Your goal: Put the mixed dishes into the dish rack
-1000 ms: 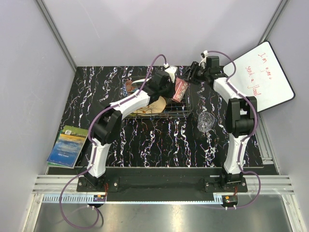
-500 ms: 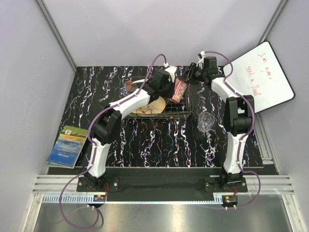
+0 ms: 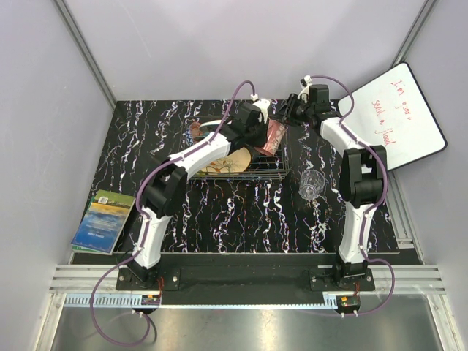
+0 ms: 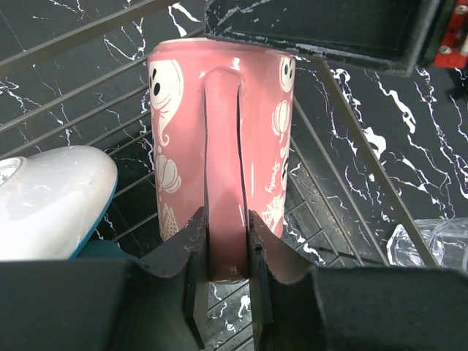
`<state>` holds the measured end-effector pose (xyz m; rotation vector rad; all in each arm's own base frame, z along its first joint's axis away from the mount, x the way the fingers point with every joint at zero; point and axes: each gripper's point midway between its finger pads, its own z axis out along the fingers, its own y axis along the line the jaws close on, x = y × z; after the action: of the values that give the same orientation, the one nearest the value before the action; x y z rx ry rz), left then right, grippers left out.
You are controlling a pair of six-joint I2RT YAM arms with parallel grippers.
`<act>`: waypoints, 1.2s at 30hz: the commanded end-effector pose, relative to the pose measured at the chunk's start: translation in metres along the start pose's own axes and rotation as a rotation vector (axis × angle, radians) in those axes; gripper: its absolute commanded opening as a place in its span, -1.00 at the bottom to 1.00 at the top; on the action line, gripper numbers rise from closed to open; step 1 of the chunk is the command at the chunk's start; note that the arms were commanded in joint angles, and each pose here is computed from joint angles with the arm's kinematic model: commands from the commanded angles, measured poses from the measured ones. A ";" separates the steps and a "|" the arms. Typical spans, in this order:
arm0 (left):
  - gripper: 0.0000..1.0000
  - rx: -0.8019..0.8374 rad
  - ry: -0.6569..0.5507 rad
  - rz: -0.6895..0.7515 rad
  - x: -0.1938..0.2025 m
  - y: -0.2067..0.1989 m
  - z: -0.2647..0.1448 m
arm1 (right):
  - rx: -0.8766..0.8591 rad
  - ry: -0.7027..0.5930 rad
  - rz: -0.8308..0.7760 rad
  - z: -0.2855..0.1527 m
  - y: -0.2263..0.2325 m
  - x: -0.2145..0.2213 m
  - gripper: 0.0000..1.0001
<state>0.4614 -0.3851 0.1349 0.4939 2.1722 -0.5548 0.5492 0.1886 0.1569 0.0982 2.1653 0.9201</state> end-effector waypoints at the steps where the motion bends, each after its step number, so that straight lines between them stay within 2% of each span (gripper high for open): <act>1: -1.00 0.109 -0.024 -0.008 -0.006 -0.038 0.010 | -0.182 0.045 -0.037 -0.022 0.081 0.009 -0.35; 8: -1.00 0.109 -0.028 -0.008 -0.007 -0.038 0.011 | -0.182 0.050 -0.038 -0.021 0.081 0.015 -0.34; 12: -1.00 0.110 -0.021 -0.009 -0.006 -0.038 0.010 | -0.127 0.026 -0.076 -0.023 0.074 0.002 0.03; 23: -1.00 0.094 -0.001 0.003 0.001 -0.031 0.000 | -0.081 -0.038 -0.088 -0.030 0.055 -0.035 0.11; 28: -1.00 0.074 -0.043 0.014 -0.017 -0.027 -0.015 | -0.052 -0.047 -0.086 -0.028 0.041 -0.042 0.16; 36: -1.00 0.057 -0.145 0.028 -0.069 -0.018 -0.053 | -0.050 -0.050 -0.053 -0.034 0.032 -0.042 0.17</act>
<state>0.4626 -0.3862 0.1414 0.4984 2.1591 -0.5575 0.5424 0.1886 0.2068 0.0321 2.1293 0.9413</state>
